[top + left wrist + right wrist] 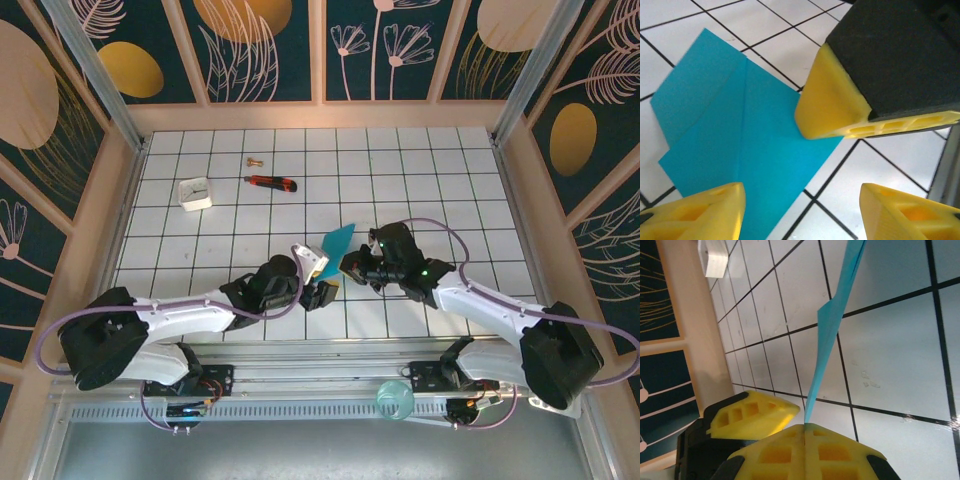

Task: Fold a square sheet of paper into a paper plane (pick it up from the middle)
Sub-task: Turn over the paper at the center of the table.

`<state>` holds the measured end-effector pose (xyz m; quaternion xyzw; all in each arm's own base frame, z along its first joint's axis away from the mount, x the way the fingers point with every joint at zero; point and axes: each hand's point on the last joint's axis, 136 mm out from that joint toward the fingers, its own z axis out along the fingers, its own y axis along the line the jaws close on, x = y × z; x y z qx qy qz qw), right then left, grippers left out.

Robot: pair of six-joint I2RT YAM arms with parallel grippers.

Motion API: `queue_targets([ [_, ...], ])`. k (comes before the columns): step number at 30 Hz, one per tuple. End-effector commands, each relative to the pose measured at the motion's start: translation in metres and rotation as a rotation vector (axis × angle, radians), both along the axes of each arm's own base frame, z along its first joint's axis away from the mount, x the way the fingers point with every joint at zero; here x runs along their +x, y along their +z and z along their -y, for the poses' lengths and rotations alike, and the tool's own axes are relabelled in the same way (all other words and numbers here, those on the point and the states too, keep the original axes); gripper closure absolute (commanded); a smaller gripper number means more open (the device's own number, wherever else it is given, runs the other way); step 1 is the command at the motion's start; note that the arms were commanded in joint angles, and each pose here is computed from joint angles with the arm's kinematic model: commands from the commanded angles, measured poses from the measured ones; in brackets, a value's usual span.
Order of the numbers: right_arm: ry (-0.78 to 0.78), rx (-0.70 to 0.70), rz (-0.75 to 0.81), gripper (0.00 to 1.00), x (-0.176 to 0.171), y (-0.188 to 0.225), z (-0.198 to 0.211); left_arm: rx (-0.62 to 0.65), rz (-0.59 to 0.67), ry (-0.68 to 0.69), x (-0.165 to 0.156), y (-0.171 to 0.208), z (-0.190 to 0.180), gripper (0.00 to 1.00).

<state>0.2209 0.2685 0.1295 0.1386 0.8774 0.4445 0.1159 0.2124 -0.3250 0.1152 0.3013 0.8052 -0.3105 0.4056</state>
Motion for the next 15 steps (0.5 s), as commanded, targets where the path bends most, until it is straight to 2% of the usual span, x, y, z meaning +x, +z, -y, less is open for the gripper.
queue_targets([
  [1, 0.013, -0.116, 0.009, 1.0, 0.005, -0.004, 0.01, 0.01, 0.107, 0.047, 0.012, 0.017, -0.007, 0.37],
  [7, 0.148, -0.605, 0.188, 1.0, 0.031, 0.005, 0.057, -0.129, 0.128, 0.219, 0.02, 0.05, -0.041, 0.26],
  [12, 0.254, -0.959, 0.287, 1.0, 0.046, 0.027, 0.084, -0.27, -0.058, 0.419, 0.055, 0.055, -0.083, 0.28],
  [15, 0.333, -1.109, 0.325, 1.0, 0.044, 0.027, 0.083, -0.277, -0.153, 0.519, 0.073, 0.049, -0.099, 0.31],
])
